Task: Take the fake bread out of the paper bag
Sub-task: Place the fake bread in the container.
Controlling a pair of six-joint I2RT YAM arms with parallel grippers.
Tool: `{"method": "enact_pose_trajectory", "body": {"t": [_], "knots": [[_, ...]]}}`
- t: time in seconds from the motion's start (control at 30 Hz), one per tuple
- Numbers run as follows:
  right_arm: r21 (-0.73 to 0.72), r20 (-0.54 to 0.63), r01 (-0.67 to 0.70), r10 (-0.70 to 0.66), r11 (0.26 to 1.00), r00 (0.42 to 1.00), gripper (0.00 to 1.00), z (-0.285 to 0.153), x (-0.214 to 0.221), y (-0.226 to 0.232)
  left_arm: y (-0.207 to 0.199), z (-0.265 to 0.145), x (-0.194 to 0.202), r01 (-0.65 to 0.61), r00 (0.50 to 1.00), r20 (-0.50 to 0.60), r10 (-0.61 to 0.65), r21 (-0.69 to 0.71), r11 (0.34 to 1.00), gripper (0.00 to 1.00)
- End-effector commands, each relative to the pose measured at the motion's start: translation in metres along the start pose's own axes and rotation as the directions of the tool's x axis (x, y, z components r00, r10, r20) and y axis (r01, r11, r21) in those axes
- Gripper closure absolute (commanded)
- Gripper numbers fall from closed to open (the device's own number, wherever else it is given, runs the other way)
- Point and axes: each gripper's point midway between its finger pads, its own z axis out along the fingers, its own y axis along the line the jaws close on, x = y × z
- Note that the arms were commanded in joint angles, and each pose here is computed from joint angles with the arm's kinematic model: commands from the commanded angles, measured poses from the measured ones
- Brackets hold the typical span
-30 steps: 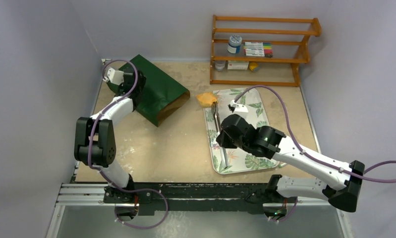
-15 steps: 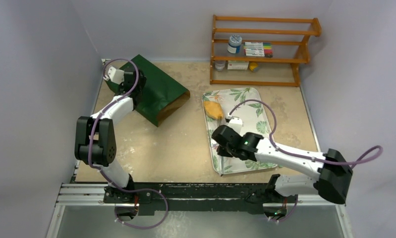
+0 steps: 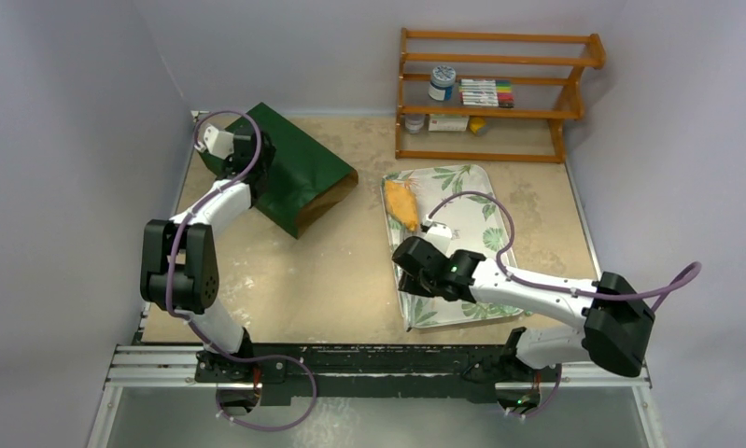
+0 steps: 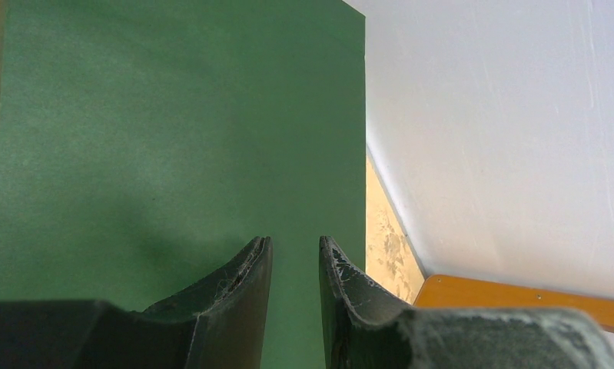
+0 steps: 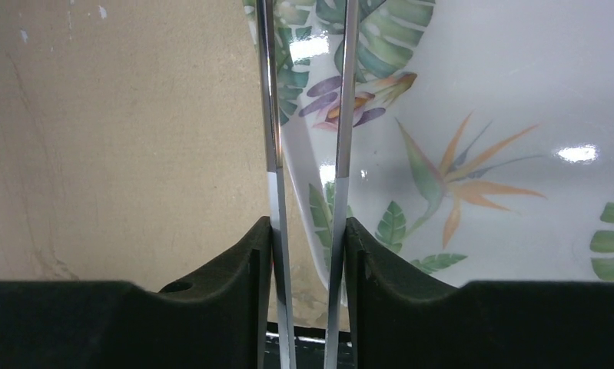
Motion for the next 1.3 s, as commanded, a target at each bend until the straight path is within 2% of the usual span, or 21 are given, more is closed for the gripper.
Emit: {"method": "enact_pose_trajectory", "body": {"t": [0.0, 0.73, 0.8, 0.97, 1.27], "knots": [[-0.032, 0.056, -0.058, 0.06, 0.998, 0.997, 0.62, -0.009, -0.015, 0.006, -0.023, -0.013, -0.023, 0.019, 0.999, 0.043, -0.021, 0.061, 0.998, 0.71], [-0.062, 0.041, -0.025, 0.027, 0.998, 0.999, 0.59, -0.042, -0.017, -0.005, -0.03, -0.016, -0.033, 0.061, 0.995, 0.07, -0.066, 0.076, 0.995, 0.71], [-0.069, 0.042, -0.015, 0.018, 0.998, 0.999, 0.6, -0.045, -0.018, -0.005, -0.029, -0.015, -0.034, 0.065, 0.995, 0.076, -0.071, 0.071, 0.995, 0.71], [-0.111, 0.032, 0.02, -0.017, 0.994, 0.999, 0.7, -0.049, -0.015, 0.0, -0.023, -0.013, -0.041, 0.067, 0.993, 0.096, -0.071, 0.044, 0.997, 0.71], [-0.249, 0.121, 0.131, -0.103, 0.96, 0.987, 0.7, -0.073, -0.028, 0.039, -0.006, -0.006, -0.08, 0.1, 0.981, 0.173, -0.092, -0.044, 0.994, 0.71]]}}
